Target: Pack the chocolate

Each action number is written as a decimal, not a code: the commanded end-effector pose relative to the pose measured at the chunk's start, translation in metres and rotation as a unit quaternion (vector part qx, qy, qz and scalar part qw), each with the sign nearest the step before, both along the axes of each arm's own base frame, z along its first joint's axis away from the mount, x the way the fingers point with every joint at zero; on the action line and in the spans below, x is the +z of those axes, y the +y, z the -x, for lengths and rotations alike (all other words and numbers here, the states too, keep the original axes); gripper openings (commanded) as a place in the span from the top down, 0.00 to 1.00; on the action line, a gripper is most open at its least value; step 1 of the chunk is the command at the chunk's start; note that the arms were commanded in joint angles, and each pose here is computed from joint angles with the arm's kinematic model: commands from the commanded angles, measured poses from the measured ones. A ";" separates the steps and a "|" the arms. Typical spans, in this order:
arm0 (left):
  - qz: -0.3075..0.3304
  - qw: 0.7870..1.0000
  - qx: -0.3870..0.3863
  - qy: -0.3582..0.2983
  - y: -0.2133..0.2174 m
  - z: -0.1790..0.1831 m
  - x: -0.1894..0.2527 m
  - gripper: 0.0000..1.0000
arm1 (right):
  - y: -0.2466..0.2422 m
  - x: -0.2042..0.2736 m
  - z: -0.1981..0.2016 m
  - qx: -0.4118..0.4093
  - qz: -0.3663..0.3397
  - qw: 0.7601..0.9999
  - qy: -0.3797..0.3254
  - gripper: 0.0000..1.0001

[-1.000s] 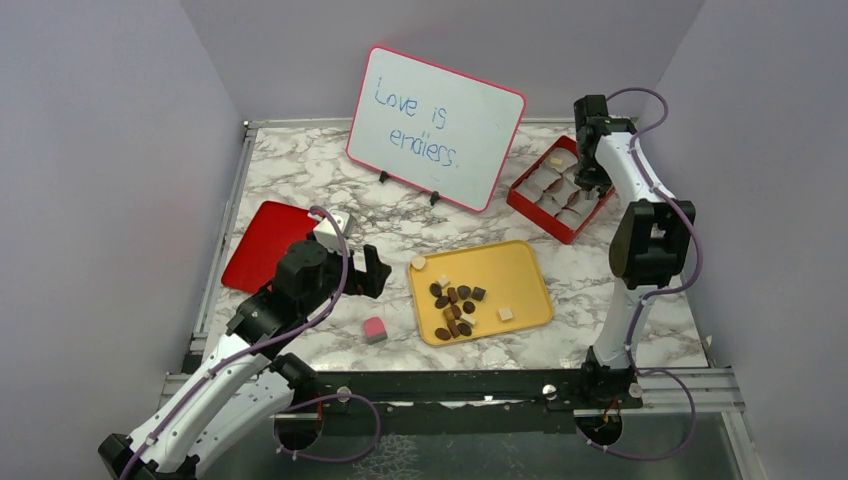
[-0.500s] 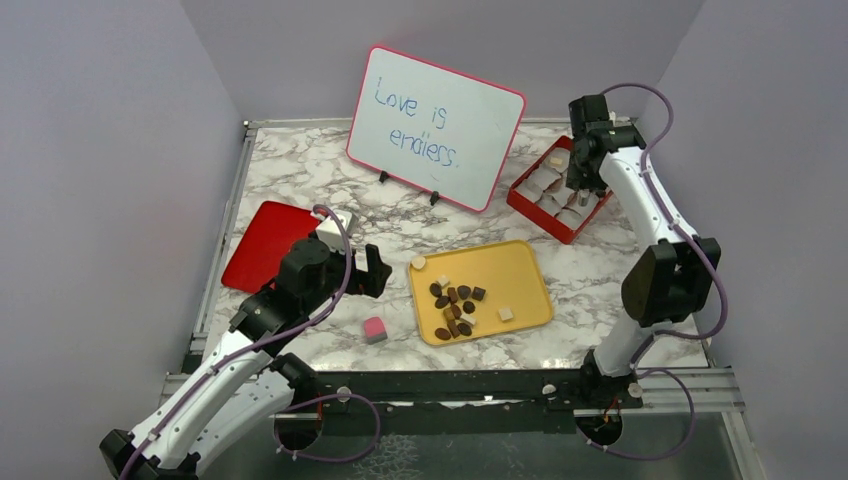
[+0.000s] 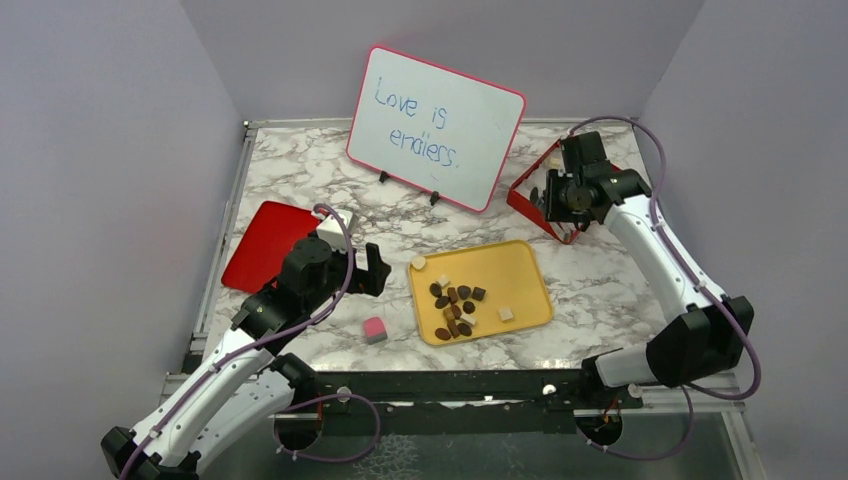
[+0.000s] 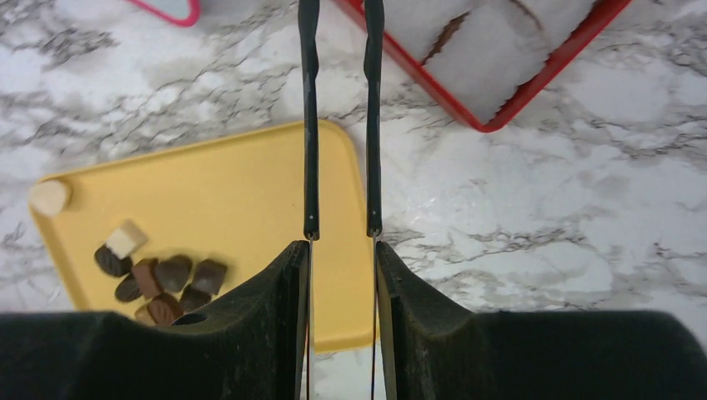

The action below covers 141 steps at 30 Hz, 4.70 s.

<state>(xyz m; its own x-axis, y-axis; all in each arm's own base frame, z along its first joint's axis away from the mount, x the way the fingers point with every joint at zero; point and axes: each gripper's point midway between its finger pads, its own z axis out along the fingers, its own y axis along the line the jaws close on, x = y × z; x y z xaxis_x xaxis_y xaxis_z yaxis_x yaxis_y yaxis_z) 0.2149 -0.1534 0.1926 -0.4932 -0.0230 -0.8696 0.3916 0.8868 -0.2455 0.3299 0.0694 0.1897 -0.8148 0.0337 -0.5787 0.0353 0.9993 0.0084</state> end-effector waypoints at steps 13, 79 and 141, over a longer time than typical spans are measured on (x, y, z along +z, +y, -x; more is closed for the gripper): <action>-0.006 1.000 0.026 -0.016 0.006 -0.008 0.004 0.01 | 0.071 -0.028 0.105 0.124 -0.089 0.986 0.067 0.63; -0.001 1.000 0.019 -0.013 0.004 -0.006 0.004 0.01 | 0.122 -0.022 0.119 0.160 0.022 0.986 0.047 0.82; 0.002 1.000 0.017 -0.019 0.004 -0.005 0.007 0.01 | -0.018 -0.047 -0.112 -0.075 -0.031 0.997 -0.017 0.75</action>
